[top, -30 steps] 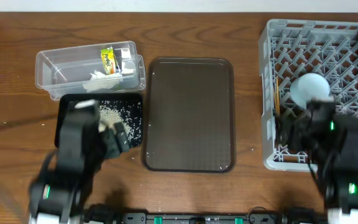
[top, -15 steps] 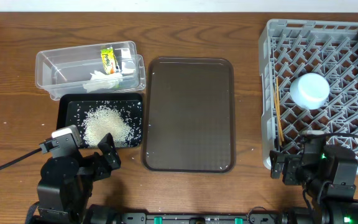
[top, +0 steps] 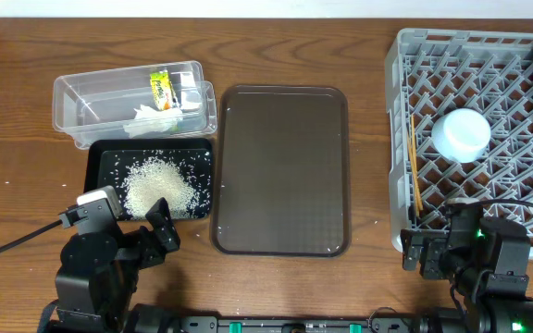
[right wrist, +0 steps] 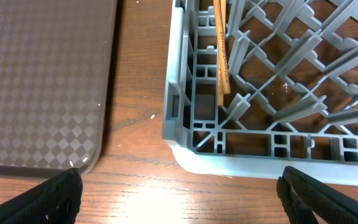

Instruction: Sort waste into correct bins and load items into the dishwasher rack

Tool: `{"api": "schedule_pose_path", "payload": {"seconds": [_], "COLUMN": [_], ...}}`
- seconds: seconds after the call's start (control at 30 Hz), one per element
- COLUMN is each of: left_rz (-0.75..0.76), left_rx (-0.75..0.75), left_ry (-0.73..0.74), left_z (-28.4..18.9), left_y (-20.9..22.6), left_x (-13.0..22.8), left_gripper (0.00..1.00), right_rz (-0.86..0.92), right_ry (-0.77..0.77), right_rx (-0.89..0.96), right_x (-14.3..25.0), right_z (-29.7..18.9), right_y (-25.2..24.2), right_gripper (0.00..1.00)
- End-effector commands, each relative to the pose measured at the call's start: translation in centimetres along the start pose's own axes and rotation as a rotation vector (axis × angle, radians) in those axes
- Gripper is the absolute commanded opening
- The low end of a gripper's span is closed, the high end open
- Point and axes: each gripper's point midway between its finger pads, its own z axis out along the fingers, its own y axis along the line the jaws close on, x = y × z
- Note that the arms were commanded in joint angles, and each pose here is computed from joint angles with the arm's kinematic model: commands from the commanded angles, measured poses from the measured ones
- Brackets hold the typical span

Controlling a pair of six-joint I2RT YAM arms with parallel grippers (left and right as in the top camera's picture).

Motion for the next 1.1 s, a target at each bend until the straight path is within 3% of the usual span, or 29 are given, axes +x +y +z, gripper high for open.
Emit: {"api": "schedule_pose_path", "payload": {"seconds": [0.0,0.27,0.5,0.9,1.07], "left_rz": [-0.003,-0.003,-0.003,-0.003,-0.003], "left_rx": [-0.016,-0.016,-0.016,-0.016,-0.016], "left_ry": [0.001,0.001,0.001,0.001,0.001], "left_z": [0.2,0.2,0.2,0.2,0.2], "left_y": [0.3,0.3,0.3,0.3,0.3], "left_x": [0.2,0.2,0.2,0.2,0.2], "left_gripper": [0.98,0.98,0.98,0.98,0.98], "right_rz": [-0.018,-0.030,-0.072,-0.153,-0.289], "right_ry": [0.003,-0.066,-0.297,-0.751,-0.900], "right_rx": [-0.009,-0.013,-0.001,-0.050,-0.014], "right_x": [0.2,0.4,-0.9,-6.7,-8.3], "right_z": [0.1,-0.8,-3.2,-0.6,-0.3], "right_y": [0.2,0.4,0.5,1.2,1.5], "right_gripper": [0.99,0.99,0.99,0.99,0.99]}}
